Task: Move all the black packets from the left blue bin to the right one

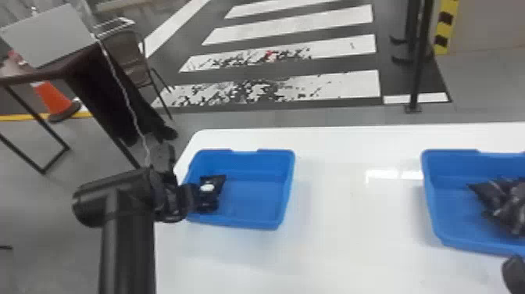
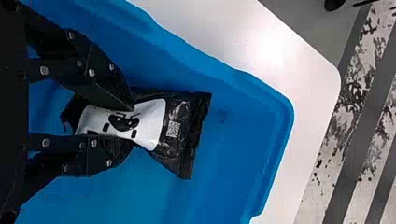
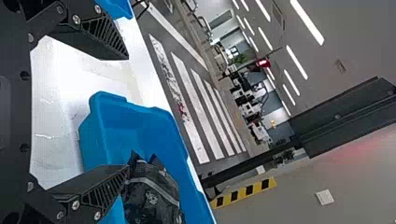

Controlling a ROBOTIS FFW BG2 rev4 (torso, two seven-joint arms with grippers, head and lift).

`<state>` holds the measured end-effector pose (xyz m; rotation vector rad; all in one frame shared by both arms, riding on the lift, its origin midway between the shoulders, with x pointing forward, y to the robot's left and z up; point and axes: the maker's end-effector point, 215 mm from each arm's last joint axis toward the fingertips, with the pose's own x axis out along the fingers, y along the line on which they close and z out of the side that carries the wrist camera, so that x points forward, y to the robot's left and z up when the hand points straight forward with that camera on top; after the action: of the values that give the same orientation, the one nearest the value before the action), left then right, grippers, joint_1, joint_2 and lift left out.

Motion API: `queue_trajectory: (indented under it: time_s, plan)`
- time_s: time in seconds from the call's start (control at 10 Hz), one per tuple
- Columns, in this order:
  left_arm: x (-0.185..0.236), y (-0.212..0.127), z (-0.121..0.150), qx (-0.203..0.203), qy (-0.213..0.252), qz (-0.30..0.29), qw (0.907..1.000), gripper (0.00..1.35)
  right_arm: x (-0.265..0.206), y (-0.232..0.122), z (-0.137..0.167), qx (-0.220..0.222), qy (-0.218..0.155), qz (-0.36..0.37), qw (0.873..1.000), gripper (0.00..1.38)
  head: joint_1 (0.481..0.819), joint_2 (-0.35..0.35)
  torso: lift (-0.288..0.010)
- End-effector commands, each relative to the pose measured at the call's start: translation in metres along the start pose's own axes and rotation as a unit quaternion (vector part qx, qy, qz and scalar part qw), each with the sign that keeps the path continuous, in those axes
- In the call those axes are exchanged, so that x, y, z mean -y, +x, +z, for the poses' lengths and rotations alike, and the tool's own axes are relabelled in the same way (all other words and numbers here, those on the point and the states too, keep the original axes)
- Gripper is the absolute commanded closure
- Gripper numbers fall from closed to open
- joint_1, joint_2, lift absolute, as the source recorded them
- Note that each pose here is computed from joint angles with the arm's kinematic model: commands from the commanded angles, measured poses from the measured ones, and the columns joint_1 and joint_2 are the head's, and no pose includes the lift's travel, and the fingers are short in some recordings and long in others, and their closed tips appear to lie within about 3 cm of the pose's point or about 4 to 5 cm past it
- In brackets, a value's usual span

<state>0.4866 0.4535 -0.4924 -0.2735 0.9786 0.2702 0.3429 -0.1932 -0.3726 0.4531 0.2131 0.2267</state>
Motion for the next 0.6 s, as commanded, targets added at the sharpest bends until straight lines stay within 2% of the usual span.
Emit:
queue_trajectory:
  time_s: [0.0, 0.3, 0.5]
  plan:
    - [0.013, -0.010, 0.006, 0.025, 0.022, -0.009, 0.9994, 1.21, 0.000, -0.001, -0.001, 0.000, 0.003, 0.000, 1.000, 0.21, 0.695, 0.343, -0.138]
    - [0.068, -0.057, 0.017, 0.093, 0.057, -0.093, 0.9897, 1.21, -0.002, 0.002, -0.001, -0.004, 0.002, 0.006, 1.000, 0.21, 0.695, 0.300, -0.138]
    - [0.124, -0.095, 0.014, 0.130, 0.098, -0.158, 0.9739, 1.21, -0.018, 0.013, 0.003, -0.008, 0.005, 0.041, 0.999, 0.22, 0.695, 0.262, -0.138]
